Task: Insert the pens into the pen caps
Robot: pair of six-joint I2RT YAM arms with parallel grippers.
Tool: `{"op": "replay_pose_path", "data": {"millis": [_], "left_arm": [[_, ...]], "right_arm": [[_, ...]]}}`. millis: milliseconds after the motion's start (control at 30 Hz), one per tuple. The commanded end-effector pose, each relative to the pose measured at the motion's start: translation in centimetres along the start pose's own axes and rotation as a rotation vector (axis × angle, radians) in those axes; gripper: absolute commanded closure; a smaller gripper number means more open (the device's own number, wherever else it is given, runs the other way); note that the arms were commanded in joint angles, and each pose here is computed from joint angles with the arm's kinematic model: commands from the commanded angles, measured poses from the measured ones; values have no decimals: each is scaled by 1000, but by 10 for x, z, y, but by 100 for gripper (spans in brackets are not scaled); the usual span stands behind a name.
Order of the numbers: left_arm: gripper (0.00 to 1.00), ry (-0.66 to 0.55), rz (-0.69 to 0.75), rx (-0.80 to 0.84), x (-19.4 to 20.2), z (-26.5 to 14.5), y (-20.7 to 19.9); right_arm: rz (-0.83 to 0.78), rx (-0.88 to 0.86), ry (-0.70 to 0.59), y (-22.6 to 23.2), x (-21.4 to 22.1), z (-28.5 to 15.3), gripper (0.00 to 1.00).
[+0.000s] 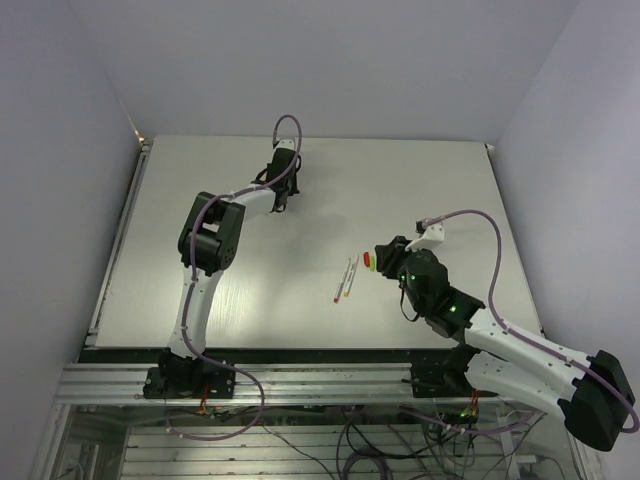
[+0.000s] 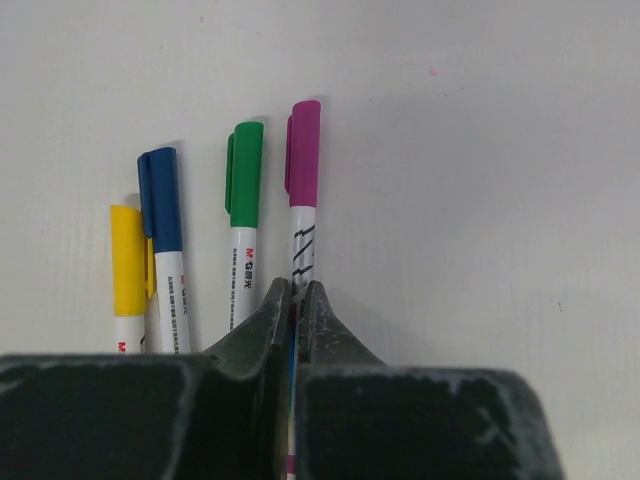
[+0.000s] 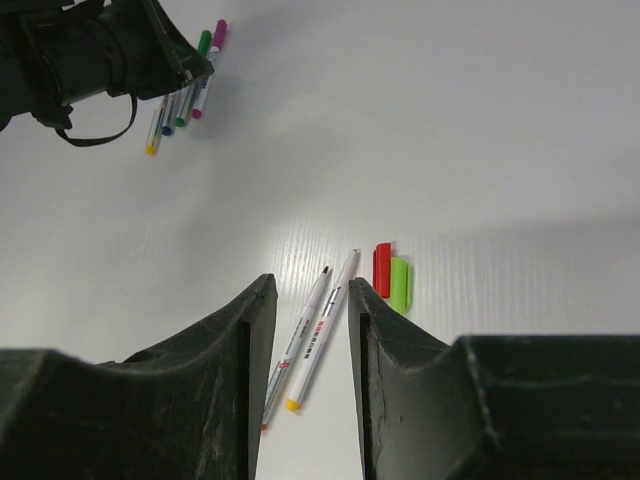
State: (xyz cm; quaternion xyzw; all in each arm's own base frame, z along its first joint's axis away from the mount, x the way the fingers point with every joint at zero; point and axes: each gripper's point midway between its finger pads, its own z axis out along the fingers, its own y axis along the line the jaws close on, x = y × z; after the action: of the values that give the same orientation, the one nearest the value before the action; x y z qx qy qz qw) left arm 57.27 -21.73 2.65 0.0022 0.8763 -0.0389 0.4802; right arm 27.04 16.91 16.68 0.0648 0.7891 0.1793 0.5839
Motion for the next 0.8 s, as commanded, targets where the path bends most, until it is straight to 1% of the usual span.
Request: {"op": "replay_pose_path", "data": {"millis": [0, 67, 200, 267, 567, 667, 700, 733, 767], "left_arm": [[93, 61, 16, 3, 21, 8, 3], [89, 51, 6, 6, 16, 7, 2], [74, 17, -4, 6, 3, 0, 1], [69, 4, -2, 1, -4, -4, 2], [64, -73, -17, 18, -38, -27, 0], [62, -107, -25, 23, -55, -38, 0], [61, -118, -26, 27, -60, -41, 0], [60, -127, -27, 30, -64, -45, -1], [60, -136, -29, 36, -69, -49, -2]], "right_arm": [[8, 14, 4, -3, 4, 1, 65], [6, 14, 8, -2, 6, 2, 66], [8, 8, 7, -1, 5, 3, 66], [8, 7, 7, 0, 5, 3, 66], [11, -2, -11, 2, 1, 4, 66], [1, 11, -32, -1, -3, 5, 64], [1, 20, -41, -2, -5, 5, 60], [4, 32, -50, -4, -7, 5, 54], [9, 47, -64, -6, -10, 5, 50]]}}
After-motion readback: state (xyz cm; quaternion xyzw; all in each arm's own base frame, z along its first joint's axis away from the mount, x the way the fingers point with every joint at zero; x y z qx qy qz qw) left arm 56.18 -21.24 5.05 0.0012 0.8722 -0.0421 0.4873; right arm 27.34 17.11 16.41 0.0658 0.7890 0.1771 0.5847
